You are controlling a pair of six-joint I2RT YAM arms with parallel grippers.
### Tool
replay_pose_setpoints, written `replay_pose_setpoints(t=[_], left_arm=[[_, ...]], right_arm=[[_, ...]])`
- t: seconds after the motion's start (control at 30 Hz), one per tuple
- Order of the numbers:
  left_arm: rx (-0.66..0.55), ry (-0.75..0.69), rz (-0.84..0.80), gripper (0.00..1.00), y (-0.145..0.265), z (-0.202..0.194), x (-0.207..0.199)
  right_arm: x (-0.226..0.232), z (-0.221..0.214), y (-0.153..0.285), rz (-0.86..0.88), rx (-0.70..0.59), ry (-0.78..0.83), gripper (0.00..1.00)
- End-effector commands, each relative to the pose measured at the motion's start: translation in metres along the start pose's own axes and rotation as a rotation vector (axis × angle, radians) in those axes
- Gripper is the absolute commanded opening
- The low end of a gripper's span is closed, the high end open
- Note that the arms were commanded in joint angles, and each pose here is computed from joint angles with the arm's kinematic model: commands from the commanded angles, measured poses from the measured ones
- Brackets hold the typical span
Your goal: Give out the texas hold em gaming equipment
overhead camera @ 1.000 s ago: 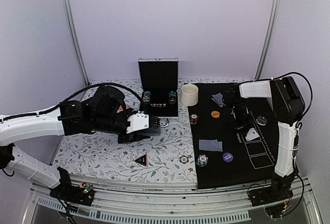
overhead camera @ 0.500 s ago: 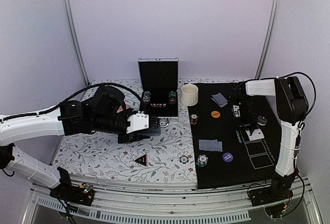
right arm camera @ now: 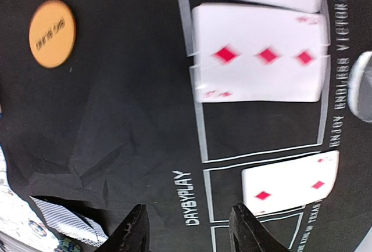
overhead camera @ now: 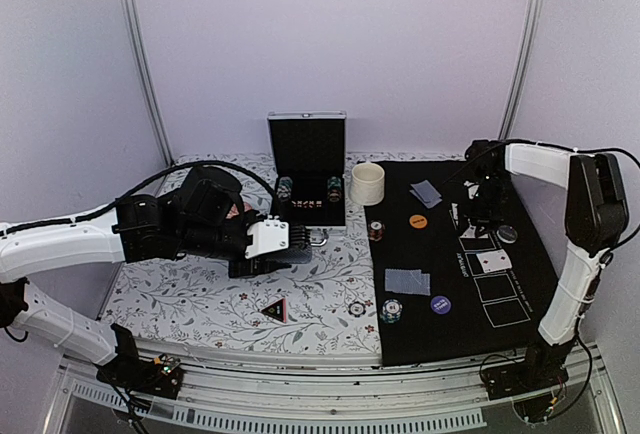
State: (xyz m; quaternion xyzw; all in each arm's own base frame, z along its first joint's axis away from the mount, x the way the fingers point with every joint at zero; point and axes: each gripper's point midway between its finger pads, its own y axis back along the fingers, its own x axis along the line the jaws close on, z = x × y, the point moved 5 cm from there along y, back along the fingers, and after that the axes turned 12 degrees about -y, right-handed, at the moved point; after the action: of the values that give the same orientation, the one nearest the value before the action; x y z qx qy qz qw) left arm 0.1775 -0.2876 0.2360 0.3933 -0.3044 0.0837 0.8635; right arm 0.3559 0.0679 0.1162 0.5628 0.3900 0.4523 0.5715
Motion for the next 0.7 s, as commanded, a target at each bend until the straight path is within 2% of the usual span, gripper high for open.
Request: replay_pose_setpoints(t=[0.0, 0.23, 0.47, 0.67], left_arm=[[-0.009, -0.006, 0.009, 0.46, 0.002, 0.000, 0.001], [-0.008, -0.008, 0.012, 0.46, 0.003, -0.001, 0.001], [-0.009, -0.010, 0.014, 0.46, 0.004, -0.001, 0.001], [-0.012, -0.010, 0.018, 0.46, 0.005, -0.001, 0.001]], right_arm=[[-0.040, 0.012, -0.003, 0.077, -0.034, -0.090, 0.51], [-0.100, 0.027, -0.009, 0.073, -0.089, -0.238, 0.61], [-0.112, 0.023, -0.031, 0.049, -0.041, -0.247, 0.66], [-0.105, 0.009, -0.049, 0.113, 0.021, -0.227, 0.68]])
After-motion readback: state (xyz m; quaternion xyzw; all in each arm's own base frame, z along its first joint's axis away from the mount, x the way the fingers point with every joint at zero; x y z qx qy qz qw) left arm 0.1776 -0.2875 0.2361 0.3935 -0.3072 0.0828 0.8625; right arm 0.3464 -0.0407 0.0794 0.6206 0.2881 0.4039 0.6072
